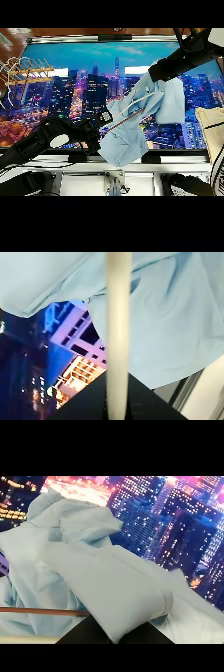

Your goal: Fold the shirts.

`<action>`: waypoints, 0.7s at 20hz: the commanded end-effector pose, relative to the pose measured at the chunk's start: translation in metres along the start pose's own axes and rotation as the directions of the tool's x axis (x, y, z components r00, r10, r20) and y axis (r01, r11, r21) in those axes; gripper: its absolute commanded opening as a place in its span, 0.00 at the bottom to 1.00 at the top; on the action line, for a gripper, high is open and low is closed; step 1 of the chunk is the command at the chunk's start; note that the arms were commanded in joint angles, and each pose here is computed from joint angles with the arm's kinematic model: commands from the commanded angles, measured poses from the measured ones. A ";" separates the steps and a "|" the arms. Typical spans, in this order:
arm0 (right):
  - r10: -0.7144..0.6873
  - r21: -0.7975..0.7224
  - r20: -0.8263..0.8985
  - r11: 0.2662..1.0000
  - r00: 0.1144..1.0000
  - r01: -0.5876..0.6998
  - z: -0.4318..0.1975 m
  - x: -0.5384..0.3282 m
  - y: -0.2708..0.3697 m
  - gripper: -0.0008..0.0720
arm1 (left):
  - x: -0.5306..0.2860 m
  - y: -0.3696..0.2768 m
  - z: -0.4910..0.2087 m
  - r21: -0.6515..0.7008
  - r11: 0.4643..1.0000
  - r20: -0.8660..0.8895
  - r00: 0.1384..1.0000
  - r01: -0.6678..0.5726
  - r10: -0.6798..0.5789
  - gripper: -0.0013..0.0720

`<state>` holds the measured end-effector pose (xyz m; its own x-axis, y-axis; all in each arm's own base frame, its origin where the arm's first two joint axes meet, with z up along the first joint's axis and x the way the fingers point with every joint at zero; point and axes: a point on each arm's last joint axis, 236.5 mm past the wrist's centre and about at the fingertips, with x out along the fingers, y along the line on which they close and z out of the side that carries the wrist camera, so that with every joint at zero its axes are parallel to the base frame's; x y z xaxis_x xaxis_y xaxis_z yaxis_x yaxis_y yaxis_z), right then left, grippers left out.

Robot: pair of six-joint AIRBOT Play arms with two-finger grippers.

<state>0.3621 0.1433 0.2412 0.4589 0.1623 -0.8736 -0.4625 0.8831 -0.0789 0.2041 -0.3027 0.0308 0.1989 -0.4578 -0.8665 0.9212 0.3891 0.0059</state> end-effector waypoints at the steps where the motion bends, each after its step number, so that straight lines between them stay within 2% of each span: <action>1: -0.027 -0.007 -0.023 1.000 0.999 0.026 -0.006 -0.001 -0.006 0.10 | -0.005 -0.004 0.010 0.062 0.998 0.026 1.000 0.008 -0.009 0.09; 4: -0.069 -0.002 -0.044 0.998 0.997 0.069 -0.011 -0.001 -0.016 0.10 | -0.012 -0.007 0.013 0.069 0.997 0.036 0.999 0.016 -0.019 0.09; 7: -0.101 0.005 -0.051 0.995 0.994 0.101 -0.012 -0.002 -0.024 0.10 | -0.014 -0.034 -0.002 0.080 0.988 -0.019 0.991 0.131 -0.130 0.09; 9: -0.045 -0.005 -0.048 0.999 0.998 0.045 -0.012 -0.001 -0.011 0.10 | -0.009 -0.029 0.008 0.067 0.991 0.027 0.993 0.112 -0.114 0.09; 14: 0.109 -0.021 -0.064 0.994 0.992 -0.111 -0.016 -0.004 0.026 0.10 | 0.023 -0.009 0.020 -0.132 0.980 0.079 0.987 0.148 -0.139 0.09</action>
<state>0.3496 0.1410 0.2354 0.4082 0.1533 -0.8999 -0.4801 0.8745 -0.0688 0.1937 -0.3223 0.0296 0.0991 -0.5341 -0.8396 0.9276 0.3550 -0.1164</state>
